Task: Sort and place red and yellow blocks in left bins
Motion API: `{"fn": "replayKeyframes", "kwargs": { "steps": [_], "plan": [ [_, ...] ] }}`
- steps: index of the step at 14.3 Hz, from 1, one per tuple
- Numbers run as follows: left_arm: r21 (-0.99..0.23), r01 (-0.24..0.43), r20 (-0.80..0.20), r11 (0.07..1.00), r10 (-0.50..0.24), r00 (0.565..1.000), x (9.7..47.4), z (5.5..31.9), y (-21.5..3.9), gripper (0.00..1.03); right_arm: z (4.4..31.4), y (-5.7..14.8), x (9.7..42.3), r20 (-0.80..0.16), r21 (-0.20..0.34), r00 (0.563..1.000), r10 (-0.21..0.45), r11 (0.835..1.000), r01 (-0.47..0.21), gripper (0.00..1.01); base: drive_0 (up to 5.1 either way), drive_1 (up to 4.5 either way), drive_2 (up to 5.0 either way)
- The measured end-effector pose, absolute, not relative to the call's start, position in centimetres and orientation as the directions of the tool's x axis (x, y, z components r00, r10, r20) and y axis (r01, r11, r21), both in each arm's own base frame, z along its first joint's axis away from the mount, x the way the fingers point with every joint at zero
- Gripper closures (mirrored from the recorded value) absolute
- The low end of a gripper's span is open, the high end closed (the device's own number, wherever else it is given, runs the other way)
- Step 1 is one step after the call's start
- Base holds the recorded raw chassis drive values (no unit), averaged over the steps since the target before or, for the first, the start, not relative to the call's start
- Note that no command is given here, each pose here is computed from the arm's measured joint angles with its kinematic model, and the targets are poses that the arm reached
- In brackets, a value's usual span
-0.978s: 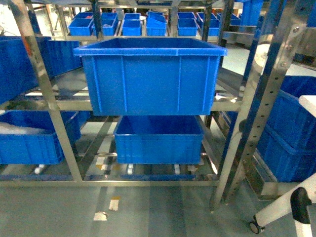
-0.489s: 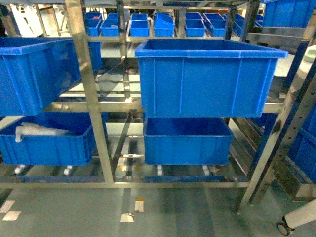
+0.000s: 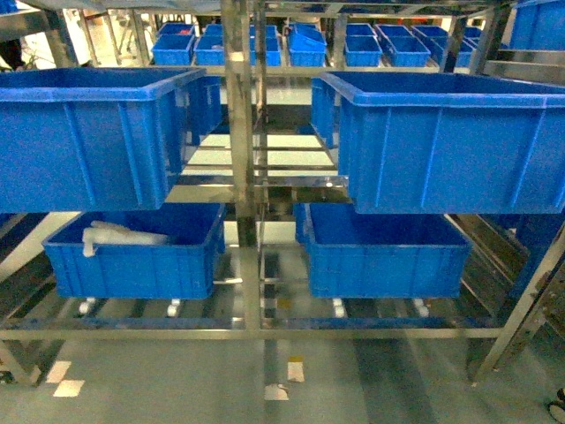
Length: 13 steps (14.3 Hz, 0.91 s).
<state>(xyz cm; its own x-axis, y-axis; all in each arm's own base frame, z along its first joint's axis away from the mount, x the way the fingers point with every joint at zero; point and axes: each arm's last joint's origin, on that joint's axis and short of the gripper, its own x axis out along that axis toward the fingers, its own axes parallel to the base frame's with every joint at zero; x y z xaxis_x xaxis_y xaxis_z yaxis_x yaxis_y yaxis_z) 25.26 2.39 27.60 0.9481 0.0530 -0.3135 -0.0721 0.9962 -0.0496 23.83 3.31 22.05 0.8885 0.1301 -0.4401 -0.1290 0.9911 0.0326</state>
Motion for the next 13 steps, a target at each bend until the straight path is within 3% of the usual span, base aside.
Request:
{"fn": "replayKeyframes", "kwargs": {
  "steps": [4,13],
  "plan": [
    [-0.048,-0.08,-0.315,0.996,0.061,0.947,25.26,27.57,2.46,0.76,21.94,3.45,23.79,-0.449,0.034,0.883,0.138,0.99,-0.138,0.74,-5.0,2.39,2.4],
    [-0.048,-0.077,-0.309,0.996,0.058,0.949,25.23,27.67,2.43,0.76,22.09,3.41,23.82,-0.438,0.034,0.888,0.137,0.99,-0.136,0.74,-0.3,3.86,-4.5]
  ]
}}
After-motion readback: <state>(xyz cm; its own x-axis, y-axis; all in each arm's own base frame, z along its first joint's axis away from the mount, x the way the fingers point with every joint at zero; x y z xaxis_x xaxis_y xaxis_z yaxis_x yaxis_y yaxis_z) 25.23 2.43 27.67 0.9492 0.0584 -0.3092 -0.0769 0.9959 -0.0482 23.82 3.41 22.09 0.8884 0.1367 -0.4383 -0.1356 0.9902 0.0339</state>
